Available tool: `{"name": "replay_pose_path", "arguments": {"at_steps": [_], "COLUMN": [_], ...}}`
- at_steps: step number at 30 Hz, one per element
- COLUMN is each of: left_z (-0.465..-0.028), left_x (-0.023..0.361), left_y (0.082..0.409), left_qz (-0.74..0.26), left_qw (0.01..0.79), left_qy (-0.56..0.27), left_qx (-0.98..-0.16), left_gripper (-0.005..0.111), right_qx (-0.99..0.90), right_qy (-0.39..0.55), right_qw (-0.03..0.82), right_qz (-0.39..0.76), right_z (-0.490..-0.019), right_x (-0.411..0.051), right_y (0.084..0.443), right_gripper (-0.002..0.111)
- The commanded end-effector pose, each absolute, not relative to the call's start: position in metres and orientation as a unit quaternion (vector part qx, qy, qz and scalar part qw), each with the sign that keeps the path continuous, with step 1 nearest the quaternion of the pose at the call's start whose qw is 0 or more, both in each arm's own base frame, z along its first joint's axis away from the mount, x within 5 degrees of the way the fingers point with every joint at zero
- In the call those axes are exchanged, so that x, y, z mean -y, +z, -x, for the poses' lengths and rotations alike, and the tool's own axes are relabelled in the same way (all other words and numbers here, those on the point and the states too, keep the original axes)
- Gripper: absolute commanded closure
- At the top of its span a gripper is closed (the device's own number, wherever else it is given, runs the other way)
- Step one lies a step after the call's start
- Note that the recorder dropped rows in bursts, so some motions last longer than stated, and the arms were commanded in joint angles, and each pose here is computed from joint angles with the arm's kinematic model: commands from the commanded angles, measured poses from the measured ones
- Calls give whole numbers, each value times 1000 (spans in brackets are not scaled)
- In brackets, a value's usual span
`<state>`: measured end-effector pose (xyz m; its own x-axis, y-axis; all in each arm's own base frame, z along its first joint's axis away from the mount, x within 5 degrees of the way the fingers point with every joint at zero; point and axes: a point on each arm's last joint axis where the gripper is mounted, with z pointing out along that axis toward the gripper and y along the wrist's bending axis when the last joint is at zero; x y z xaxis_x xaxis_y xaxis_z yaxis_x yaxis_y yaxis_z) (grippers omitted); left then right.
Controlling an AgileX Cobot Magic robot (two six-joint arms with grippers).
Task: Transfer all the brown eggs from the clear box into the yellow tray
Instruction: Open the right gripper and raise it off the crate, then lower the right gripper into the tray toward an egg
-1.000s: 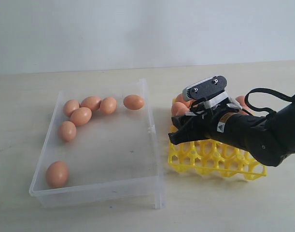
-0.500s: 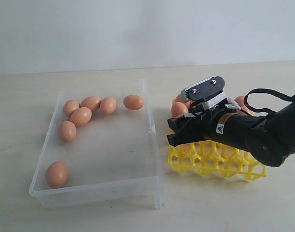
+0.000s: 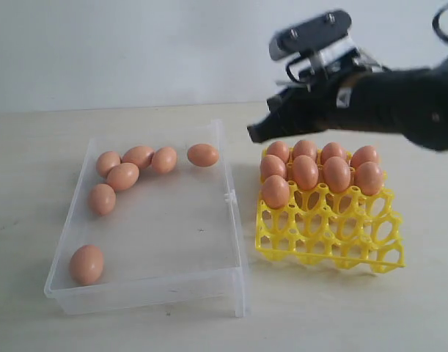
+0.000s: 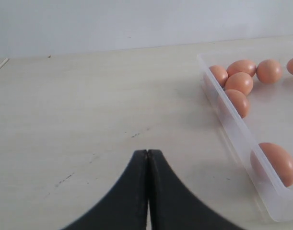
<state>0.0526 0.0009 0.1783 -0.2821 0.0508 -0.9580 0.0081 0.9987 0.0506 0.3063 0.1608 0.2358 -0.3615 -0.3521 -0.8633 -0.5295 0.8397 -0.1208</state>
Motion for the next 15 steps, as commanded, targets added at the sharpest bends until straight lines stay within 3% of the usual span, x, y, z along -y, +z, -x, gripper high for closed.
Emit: {"name": "replay_pose_path", "arguments": {"at_steps": [1,6,10,12,15], "left_z": [-53,-53,-53,-53,-53], "left_x": [-1,-1,-1,-1,-1], "left_y": [180,180,180,180,180], "left_qz": [-19,-19,-19,-19,-19], "left_qw": [601,601,601,601,601], "left_qy": [20,20,20,20,20], "left_qx": [-799,-799,-799,-799,-799], "left_gripper": [107,107,107,107,107], "right_qx": [-848,-864,-868,-883,-907], "right_qy": [127,185,191,196,219], "right_qw": [438,366,328,286,238], "right_qz": [270,292,320,316,270], "right_z": [-306,-305,-311,-315,-326], "right_x": [-205,-270,-308,-322,-339], "right_y": [286,294,264,241,212], "right_gripper": [108,108,106,98,76]}}
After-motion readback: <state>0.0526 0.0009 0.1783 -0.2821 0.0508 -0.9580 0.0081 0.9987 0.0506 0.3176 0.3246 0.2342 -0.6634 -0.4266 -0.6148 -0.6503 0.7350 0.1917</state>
